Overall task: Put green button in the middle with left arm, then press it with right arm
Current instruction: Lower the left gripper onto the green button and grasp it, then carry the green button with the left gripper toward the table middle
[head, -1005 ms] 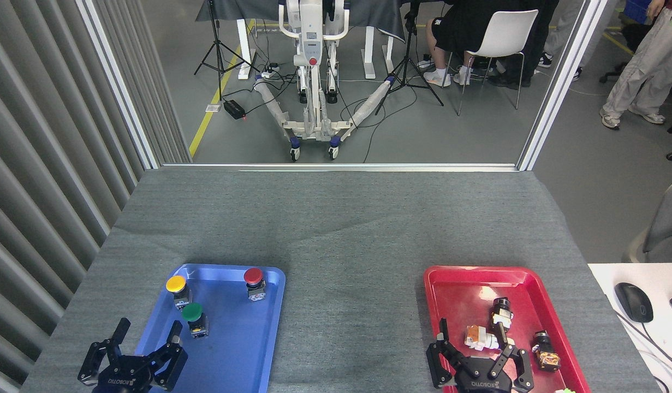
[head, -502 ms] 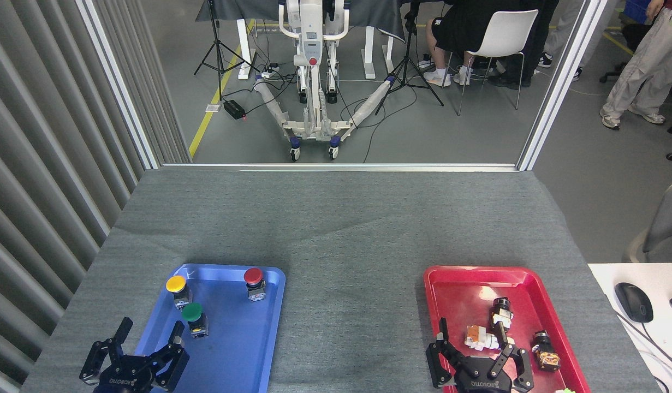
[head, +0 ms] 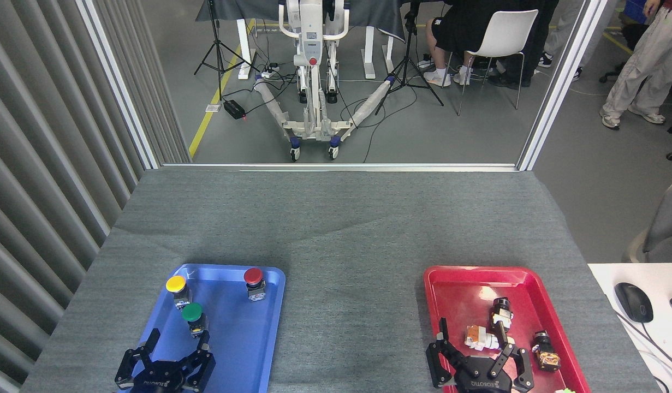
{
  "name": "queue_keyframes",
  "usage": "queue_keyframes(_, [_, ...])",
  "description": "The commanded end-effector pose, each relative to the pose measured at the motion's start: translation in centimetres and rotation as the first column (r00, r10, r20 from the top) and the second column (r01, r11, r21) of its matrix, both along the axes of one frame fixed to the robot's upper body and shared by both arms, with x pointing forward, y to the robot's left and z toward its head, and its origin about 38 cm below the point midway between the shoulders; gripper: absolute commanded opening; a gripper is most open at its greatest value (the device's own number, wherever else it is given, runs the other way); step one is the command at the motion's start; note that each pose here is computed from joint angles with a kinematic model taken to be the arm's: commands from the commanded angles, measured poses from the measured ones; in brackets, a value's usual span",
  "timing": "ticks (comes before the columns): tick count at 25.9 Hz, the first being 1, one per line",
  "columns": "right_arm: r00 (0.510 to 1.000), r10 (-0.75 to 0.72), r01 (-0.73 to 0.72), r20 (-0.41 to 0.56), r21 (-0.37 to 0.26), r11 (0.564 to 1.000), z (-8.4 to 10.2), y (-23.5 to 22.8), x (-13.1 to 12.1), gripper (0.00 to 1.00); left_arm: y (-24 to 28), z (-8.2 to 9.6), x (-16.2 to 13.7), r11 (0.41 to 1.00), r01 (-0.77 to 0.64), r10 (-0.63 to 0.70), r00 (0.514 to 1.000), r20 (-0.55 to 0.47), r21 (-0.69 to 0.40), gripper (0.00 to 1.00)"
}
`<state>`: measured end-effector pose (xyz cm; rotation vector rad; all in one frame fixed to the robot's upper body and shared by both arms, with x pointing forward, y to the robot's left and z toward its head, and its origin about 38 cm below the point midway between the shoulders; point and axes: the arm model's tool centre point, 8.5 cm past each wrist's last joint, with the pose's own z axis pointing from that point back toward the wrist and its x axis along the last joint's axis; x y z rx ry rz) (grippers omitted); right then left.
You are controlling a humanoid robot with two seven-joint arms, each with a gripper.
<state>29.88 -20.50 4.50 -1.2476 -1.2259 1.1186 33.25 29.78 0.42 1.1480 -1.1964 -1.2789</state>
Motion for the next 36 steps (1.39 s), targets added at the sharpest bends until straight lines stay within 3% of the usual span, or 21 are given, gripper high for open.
queue_keyframes(1, [1.0, -0.001, 0.001, -0.001, 0.001, 1.0, 0.0, 0.0, 0.0, 1.0, 0.1, -1.7, 1.0, 0.999, -0.032, 0.034, 0.998, -0.048, 0.026, 0.99])
queue_keyframes(10, [1.0, -0.002, 0.002, -0.001, -0.001, 1.0, 0.0, -0.1, 0.0, 1.0, 0.9, -2.9, 3.9, 0.997, -0.061, 0.065, 0.994, -0.088, 0.049, 0.99])
queue_keyframes(21, [1.0, -0.003, 0.003, -0.001, 0.002, 1.0, 0.0, 0.1, 0.0, 1.0, -0.1, -3.3, 5.0, 0.997, -0.068, 0.07, 0.993, -0.1, 0.028, 0.94])
queue_keyframes(26, [1.0, -0.003, 0.003, 0.001, 0.004, 1.0, 0.0, 0.1, 0.0, 1.0, -1.0, -3.7, 5.2, 0.999, -0.04, 0.044, 0.993, -0.113, 0.032, 0.66])
queue_keyframes(33, [1.0, -0.001, 0.001, 0.004, -0.002, 1.0, 0.2, 0.2, 0.0, 1.0, -0.8, -3.8, 5.2, 0.999, -0.017, 0.02, 0.995, -0.099, 0.041, 0.02])
queue_keyframes(36, [1.0, -0.001, 0.001, 0.004, -0.002, 1.0, 0.2, 0.2, 0.0, 1.0, -1.3, -3.1, 5.2, 0.998, 0.054, -0.054, 0.998, -0.035, 0.014, 0.0])
